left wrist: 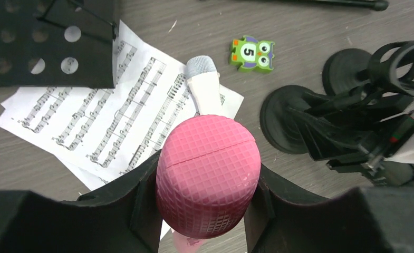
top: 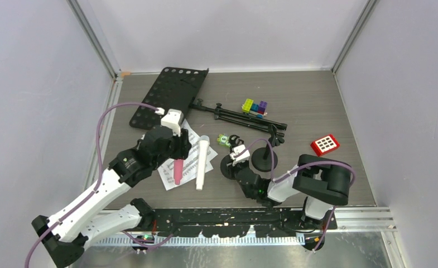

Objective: Pack up the instrument practice props

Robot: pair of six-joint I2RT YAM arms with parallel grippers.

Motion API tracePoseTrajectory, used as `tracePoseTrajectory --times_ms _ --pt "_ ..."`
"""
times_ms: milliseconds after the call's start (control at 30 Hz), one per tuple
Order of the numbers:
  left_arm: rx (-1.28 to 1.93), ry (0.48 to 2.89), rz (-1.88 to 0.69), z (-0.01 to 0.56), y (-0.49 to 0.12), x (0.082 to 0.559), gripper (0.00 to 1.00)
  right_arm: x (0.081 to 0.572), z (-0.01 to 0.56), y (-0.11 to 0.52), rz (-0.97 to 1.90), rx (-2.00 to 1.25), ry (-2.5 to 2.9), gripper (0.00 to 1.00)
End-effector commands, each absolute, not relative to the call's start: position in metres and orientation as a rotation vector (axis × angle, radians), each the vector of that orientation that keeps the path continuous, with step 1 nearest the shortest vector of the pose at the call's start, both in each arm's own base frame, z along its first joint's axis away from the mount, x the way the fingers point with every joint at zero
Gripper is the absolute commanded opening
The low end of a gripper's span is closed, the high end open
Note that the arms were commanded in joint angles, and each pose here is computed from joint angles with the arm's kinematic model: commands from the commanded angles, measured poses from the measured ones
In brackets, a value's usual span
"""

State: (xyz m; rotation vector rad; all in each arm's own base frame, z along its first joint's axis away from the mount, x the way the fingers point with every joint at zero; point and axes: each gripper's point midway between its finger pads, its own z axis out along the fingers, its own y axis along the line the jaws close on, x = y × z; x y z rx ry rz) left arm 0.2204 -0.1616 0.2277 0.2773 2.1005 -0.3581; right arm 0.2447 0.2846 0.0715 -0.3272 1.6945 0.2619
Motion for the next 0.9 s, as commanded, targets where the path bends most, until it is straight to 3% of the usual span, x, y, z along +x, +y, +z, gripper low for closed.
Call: tracePoseTrajectory --times_ms 0,267,400,433,767,867 --pt "0.236 2.116 -0.382 0.221 -0.17 0.226 0.0 0.24 0.093 0.298 0.369 -0.322 1.679 0.44" --pt "0.259 2.202 -0.387 0.186 -0.18 0.238 0.0 0.231 0.122 0.291 0.415 -0.332 1.693 0.66" --pt "0.217 2.248 -0.412 0.169 -0.178 0.25 0.0 0.219 0.135 0.286 0.474 -0.35 1.706 0.94" --pt "0.198 2.261 -0.416 0.164 -0.177 0.255 0.0 0.216 0.137 0.285 0.471 -0.367 1.71 0.97" --pt "0.25 2.392 -0.442 0.124 -0.201 0.286 0.0 0.181 0.175 0.273 0.528 -0.49 1.705 1.0" --pt "0.245 2.396 -0.423 0.118 -0.204 0.296 0.07 0.175 0.186 0.267 0.537 -0.505 1.683 1.0"
